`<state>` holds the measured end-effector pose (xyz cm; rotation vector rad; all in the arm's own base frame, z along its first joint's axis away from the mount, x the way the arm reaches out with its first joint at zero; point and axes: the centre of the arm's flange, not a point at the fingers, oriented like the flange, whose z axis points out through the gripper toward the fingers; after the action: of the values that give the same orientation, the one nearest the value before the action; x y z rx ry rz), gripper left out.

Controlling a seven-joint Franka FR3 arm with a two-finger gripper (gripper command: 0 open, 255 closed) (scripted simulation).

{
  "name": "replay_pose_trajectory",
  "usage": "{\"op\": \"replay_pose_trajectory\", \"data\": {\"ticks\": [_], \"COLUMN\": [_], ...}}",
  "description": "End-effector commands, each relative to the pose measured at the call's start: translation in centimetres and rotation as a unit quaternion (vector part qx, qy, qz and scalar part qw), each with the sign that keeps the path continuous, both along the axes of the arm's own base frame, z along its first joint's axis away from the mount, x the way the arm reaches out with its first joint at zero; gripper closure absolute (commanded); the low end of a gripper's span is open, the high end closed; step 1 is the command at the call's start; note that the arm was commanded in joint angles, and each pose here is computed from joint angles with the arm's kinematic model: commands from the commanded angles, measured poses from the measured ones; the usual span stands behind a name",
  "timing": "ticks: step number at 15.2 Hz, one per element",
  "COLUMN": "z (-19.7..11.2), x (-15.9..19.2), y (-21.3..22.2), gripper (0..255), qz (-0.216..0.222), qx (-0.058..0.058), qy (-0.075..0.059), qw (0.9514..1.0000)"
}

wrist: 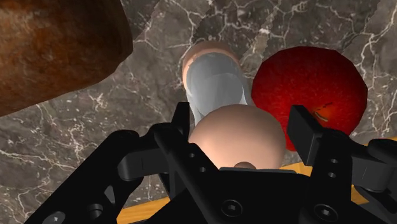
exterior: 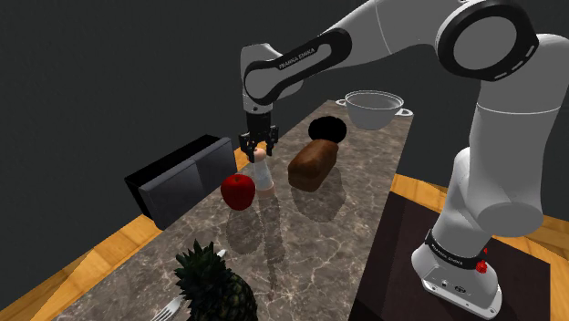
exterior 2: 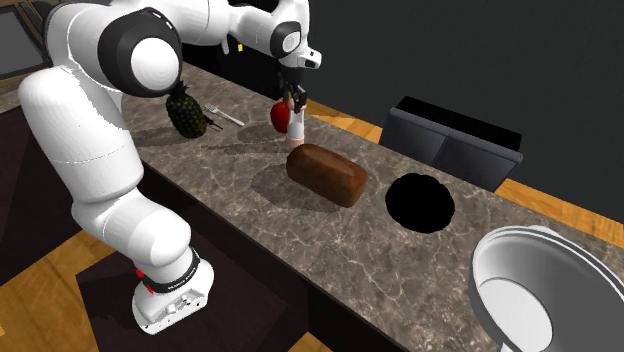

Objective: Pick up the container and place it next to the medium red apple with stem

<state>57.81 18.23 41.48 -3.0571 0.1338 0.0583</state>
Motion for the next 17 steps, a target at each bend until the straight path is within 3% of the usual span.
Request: {"op": "replay_pose_trajectory", "data": {"ticks": [1,7,8,13,17], "z": [-0.5,-0.5,-0.5,-0.5,4.5], "x": [0.0,0.0,0.0,0.0,0.1], "y": [0.1,0.1,0.1,0.0,-0.4], "gripper": [255,255,0,0,0], "qz": [0.0,0.0,0.0,0.0,0.0], "qx": [0.0,0.0,0.0,0.0,0.0], "qy": [0.0,0.0,0.0,0.0,0.0], "qw": [1.0,1.0,1.0,1.0,1.0]}}
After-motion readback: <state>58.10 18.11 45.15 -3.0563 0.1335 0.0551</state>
